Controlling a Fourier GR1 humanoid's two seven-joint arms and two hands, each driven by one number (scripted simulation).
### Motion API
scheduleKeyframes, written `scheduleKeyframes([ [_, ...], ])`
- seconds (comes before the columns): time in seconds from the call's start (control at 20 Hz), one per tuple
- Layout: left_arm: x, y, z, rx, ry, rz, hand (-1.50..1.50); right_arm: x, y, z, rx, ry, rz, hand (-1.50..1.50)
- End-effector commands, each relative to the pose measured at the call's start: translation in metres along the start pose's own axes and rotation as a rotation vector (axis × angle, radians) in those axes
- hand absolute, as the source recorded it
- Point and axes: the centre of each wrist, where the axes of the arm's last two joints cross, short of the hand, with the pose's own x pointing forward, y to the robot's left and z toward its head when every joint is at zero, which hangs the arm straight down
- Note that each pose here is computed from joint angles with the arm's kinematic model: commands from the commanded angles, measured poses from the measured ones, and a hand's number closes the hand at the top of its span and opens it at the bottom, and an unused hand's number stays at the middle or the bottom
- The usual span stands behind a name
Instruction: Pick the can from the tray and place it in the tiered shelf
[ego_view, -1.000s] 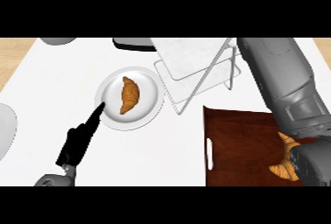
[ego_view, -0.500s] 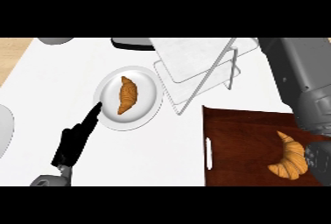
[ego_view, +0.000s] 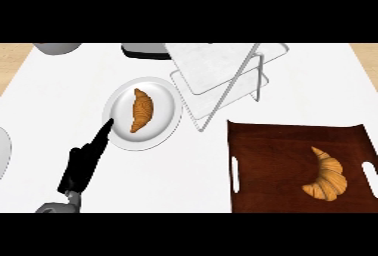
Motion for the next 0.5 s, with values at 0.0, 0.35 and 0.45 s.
scheduleKeyframes([
  [0.0,0.009,0.006,-0.002,-0.012,-0.012,0.0,0.0,-0.006,-0.069,-0.002,-0.031,-0.002,0.018,-1.5],
  [0.35,0.008,0.008,-0.002,-0.022,-0.002,-0.003,0.0,-0.02,-0.126,0.003,0.045,-0.081,0.081,-1.5],
  [0.45,0.015,-0.007,-0.004,0.004,-0.013,-0.002,0.0,-0.031,-0.147,0.008,0.056,-0.08,0.064,-1.5],
])
